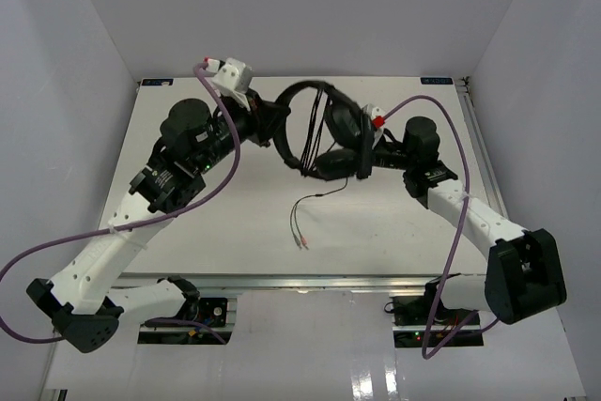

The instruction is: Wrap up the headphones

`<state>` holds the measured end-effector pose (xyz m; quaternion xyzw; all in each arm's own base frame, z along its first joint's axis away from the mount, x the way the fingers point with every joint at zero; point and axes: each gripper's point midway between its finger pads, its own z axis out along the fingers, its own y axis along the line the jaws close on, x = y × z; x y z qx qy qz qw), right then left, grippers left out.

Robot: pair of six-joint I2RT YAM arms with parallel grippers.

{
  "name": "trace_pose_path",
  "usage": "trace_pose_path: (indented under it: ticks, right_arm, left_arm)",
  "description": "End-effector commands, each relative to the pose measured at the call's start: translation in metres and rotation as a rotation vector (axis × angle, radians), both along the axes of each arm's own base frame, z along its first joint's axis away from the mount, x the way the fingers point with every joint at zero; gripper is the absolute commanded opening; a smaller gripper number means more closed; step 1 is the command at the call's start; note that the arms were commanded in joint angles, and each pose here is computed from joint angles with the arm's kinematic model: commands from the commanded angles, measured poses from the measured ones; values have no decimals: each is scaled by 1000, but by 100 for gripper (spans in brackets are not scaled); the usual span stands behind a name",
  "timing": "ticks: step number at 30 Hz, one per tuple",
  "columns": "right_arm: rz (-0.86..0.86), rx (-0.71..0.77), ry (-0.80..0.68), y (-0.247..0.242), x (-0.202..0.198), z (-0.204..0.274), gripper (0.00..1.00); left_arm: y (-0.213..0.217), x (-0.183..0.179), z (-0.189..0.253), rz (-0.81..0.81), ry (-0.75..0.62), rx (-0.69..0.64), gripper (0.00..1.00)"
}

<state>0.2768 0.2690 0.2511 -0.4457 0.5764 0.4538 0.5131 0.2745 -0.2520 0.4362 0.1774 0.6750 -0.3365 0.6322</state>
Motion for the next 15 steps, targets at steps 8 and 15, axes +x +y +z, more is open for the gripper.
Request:
trace_pose_path:
  ticks: [8, 15]
  right_arm:
    - [164, 90, 38, 5, -66, 8, 8]
    - [193, 54, -26, 10, -86, 23, 8]
  left_arm:
    - [99, 82, 142, 761, -283, -338, 0]
    - [129, 156, 37, 994, -175, 57, 0]
